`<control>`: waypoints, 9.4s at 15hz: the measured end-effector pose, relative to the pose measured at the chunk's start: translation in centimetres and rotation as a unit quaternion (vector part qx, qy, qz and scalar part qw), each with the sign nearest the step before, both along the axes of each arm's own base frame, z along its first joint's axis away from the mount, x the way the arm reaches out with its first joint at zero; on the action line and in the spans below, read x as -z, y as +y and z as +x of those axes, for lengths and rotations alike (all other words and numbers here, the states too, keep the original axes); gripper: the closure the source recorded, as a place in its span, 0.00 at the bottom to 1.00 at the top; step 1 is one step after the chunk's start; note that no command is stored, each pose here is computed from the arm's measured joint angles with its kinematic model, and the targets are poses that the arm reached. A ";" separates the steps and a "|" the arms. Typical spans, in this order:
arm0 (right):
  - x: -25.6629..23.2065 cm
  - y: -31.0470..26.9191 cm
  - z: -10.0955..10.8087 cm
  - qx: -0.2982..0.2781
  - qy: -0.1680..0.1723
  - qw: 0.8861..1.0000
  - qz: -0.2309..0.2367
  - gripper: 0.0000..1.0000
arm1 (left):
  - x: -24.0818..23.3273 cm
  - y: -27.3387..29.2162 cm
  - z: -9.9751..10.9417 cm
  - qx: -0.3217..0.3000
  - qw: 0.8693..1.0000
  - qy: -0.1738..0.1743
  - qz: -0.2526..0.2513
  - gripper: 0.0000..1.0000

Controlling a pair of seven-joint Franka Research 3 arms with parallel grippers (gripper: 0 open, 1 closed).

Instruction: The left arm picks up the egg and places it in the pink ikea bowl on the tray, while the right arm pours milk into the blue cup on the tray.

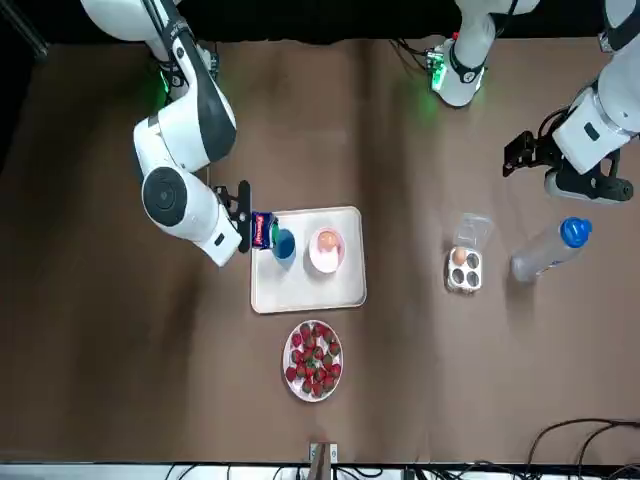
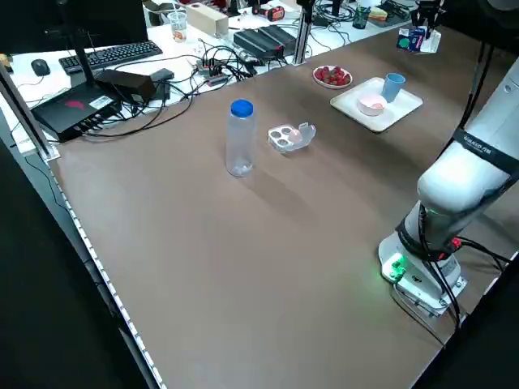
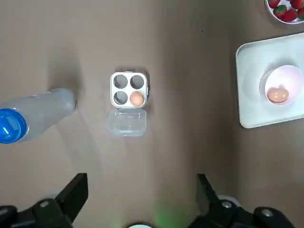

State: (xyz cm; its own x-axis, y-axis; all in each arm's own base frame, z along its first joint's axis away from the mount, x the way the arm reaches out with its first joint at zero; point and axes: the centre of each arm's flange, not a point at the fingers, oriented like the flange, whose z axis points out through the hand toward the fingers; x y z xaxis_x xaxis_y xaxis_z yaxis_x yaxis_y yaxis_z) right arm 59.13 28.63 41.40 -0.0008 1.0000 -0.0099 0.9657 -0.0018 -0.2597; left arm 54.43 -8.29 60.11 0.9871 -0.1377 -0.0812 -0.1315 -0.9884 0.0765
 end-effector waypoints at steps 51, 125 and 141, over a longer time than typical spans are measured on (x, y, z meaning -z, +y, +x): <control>-0.2 -30.9 6.4 0.112 0.008 0.958 0.263 0.63 | 0.1 -0.5 -0.2 0.005 1.000 0.007 0.001 0.00; 28.7 -59.6 -5.3 0.177 -0.061 0.802 0.567 0.00 | -0.2 -0.7 0.2 0.010 0.998 -0.022 0.055 0.00; 12.6 -54.9 2.8 0.288 0.053 0.867 0.404 0.00 | -0.4 -2.1 0.0 0.002 0.998 -0.026 0.058 0.00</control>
